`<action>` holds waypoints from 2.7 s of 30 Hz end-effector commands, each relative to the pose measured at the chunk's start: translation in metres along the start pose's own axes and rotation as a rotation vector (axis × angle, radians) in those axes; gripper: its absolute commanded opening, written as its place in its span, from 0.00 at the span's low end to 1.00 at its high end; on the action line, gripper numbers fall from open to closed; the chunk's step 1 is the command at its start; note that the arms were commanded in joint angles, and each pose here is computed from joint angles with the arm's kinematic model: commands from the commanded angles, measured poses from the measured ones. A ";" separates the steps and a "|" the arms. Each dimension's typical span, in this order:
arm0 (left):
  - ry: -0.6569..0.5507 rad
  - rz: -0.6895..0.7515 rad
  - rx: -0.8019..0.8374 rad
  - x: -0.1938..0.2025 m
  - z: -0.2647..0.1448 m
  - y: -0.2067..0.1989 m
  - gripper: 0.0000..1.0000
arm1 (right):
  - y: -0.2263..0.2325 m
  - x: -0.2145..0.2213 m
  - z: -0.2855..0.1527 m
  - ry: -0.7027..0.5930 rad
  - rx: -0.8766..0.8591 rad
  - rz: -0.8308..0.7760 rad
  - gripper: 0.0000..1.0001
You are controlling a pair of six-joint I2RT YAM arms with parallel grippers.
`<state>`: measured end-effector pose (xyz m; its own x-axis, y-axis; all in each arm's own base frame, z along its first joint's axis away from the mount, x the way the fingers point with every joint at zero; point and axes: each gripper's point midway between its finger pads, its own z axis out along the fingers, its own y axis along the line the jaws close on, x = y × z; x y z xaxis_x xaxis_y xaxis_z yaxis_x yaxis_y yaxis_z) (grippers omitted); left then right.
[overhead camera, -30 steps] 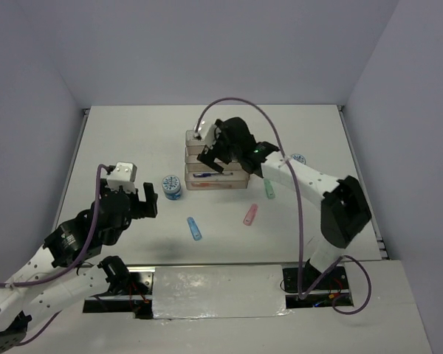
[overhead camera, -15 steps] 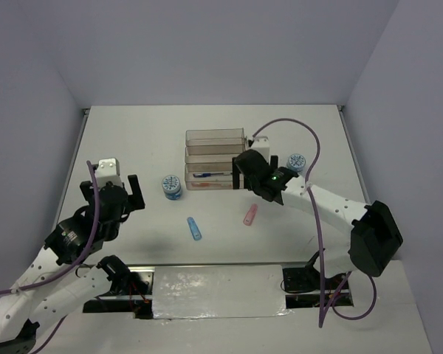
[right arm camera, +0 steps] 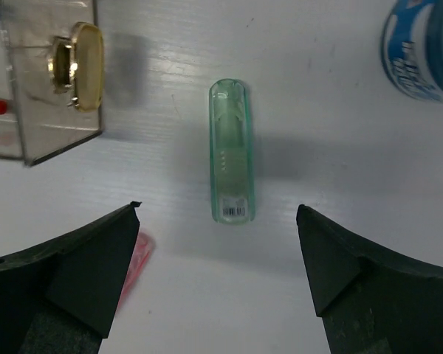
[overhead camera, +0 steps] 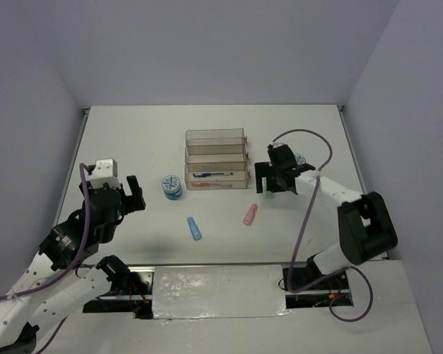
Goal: Sort the stationery into containers
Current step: Pick up the stationery from the center of the board, then place the stationery in the storage box.
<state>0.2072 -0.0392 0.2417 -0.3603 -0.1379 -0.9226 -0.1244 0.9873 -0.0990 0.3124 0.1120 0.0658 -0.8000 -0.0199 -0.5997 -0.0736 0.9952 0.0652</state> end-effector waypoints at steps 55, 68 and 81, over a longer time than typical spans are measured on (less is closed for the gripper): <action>-0.032 0.012 0.115 -0.008 -0.002 -0.018 0.99 | 0.130 -0.141 0.044 -0.098 -0.239 -0.948 0.03; -0.028 0.020 0.132 -0.008 -0.002 -0.021 0.99 | 0.131 -0.154 0.068 -0.077 -0.195 -0.979 0.19; -0.022 0.027 0.144 -0.007 -0.002 -0.024 0.99 | 0.138 -0.161 0.046 -0.139 -0.232 -0.945 0.44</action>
<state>0.2064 -0.0589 0.2465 -0.3626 -0.1082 -0.9256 0.0069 0.9929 -0.1188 0.4550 0.2515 0.0961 -0.3197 -0.8049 -0.4999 -0.7970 0.5138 -0.3176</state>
